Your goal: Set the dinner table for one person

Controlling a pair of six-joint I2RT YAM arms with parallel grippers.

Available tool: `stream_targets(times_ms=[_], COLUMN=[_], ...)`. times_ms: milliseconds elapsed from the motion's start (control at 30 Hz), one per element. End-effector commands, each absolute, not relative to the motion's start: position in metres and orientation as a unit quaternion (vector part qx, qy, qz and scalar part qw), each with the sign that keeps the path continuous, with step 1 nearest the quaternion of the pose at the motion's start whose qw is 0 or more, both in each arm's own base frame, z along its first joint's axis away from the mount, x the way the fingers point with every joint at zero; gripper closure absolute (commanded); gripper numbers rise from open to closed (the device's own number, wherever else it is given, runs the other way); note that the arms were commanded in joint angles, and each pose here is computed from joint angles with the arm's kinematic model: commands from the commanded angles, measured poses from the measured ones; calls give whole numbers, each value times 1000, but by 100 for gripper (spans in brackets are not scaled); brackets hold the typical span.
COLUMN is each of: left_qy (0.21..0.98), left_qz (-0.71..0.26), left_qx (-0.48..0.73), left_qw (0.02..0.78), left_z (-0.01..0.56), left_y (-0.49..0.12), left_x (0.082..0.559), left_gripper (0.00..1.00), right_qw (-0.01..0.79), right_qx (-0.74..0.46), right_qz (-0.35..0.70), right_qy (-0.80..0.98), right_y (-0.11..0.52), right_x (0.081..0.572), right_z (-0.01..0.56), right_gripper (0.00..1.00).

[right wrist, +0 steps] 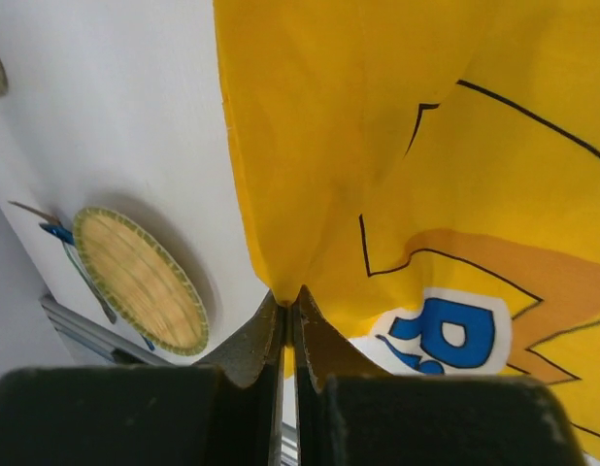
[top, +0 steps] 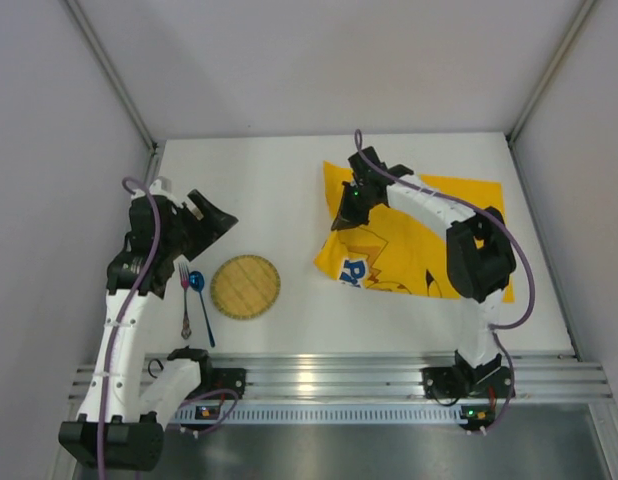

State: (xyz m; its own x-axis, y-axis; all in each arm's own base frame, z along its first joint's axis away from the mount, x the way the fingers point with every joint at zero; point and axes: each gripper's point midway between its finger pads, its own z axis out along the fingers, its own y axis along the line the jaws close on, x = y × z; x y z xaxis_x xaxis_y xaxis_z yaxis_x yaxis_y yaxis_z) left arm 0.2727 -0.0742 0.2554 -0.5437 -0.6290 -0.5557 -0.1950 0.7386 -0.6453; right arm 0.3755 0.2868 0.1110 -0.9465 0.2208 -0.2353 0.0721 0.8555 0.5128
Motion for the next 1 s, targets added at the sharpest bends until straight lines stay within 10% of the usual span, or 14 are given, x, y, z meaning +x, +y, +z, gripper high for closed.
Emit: stream_targets(times_ms=[0, 300, 367, 400, 433, 833, 967], left_qy=[826, 828, 828, 828, 829, 831, 831], left_qz=[-268, -269, -269, -268, -267, -274, -283], left_qx=[-230, -221, -220, -219, -219, -219, -221], left_qw=[439, 439, 440, 440, 440, 431, 426], left_z=[277, 281, 281, 281, 280, 273, 270], left_y=[-74, -75, -75, -75, -75, -78, -81], left_x=[280, 283, 283, 283, 283, 284, 287], left_gripper=[16, 16, 16, 16, 16, 16, 16], right_qw=[124, 120, 113, 111, 111, 203, 185], right_qx=[7, -29, -46, -53, -56, 8, 55], right_qz=[299, 337, 353, 358, 361, 327, 279], right_qy=[946, 933, 928, 926, 924, 923, 941], right_y=[335, 369, 378, 380, 381, 269, 216], right_x=[349, 342, 336, 334, 333, 369, 389], right_z=[123, 135, 139, 140, 143, 182, 134], right_gripper=[100, 99, 61, 10, 1, 2, 29])
